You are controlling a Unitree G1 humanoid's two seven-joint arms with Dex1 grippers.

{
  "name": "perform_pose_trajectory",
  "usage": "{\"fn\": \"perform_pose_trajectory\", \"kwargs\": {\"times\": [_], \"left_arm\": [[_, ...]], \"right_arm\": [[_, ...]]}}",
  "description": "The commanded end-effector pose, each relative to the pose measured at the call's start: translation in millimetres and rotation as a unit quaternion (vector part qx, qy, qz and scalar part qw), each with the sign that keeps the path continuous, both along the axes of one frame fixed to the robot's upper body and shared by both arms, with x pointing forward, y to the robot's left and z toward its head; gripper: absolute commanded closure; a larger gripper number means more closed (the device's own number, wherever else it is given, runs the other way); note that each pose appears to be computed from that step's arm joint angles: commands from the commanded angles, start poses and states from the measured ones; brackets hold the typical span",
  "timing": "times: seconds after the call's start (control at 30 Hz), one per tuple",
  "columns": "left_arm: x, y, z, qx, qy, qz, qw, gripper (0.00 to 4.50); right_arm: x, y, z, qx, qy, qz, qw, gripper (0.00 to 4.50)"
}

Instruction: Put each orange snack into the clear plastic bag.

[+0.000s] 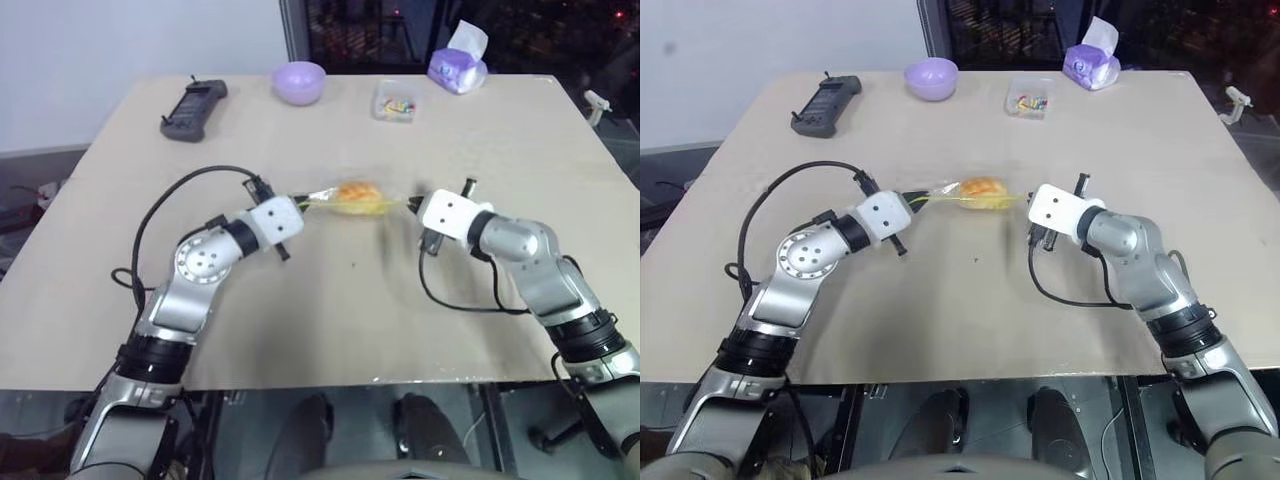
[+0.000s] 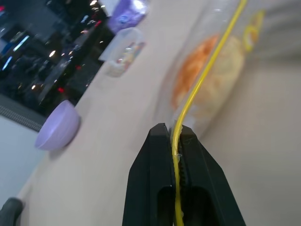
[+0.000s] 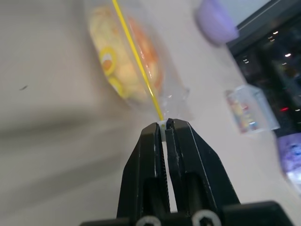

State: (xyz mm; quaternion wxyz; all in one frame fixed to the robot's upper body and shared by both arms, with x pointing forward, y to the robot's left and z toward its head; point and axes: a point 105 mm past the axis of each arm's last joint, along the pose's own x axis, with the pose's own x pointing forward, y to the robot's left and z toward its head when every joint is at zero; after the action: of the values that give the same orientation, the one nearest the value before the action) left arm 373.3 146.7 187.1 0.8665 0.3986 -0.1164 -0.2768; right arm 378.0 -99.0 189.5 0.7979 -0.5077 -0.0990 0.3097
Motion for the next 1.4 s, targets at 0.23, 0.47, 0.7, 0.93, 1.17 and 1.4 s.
{"fn": "perform_pose_trajectory", "kwargs": {"times": [0.23,0.47,0.7,0.93,1.17,1.4], "left_arm": [[53.2,34.8,88.1,-0.016,-0.151,0.096,0.984,4.50],[21.6,7.5,21.3,0.032,-0.111,0.000,0.993,4.50],[-23.1,1.7,-35.9,0.030,-0.023,-0.051,0.998,4.50],[-57.0,0.8,-53.6,-0.034,0.120,-0.122,0.985,3.74],[-97.8,32.9,-48.5,-0.134,0.253,-0.116,0.951,0.39],[-108.7,82.0,-28.1,-0.167,0.280,-0.027,0.945,0.09]], "right_arm": [[40.7,-45.2,105.1,0.069,-0.197,-0.110,0.972,4.46],[1.3,-37.5,54.5,0.081,-0.151,-0.062,0.983,4.46],[-56.1,-32.9,-23.2,0.078,-0.001,-0.040,0.996,4.46],[-80.9,-36.1,-47.9,0.096,0.110,-0.026,0.989,3.24],[-104.4,-71.7,-43.0,0.154,0.181,-0.055,0.970,0.00],[-135.5,-99.9,-31.3,0.201,0.246,-0.052,0.947,0.00]]}}
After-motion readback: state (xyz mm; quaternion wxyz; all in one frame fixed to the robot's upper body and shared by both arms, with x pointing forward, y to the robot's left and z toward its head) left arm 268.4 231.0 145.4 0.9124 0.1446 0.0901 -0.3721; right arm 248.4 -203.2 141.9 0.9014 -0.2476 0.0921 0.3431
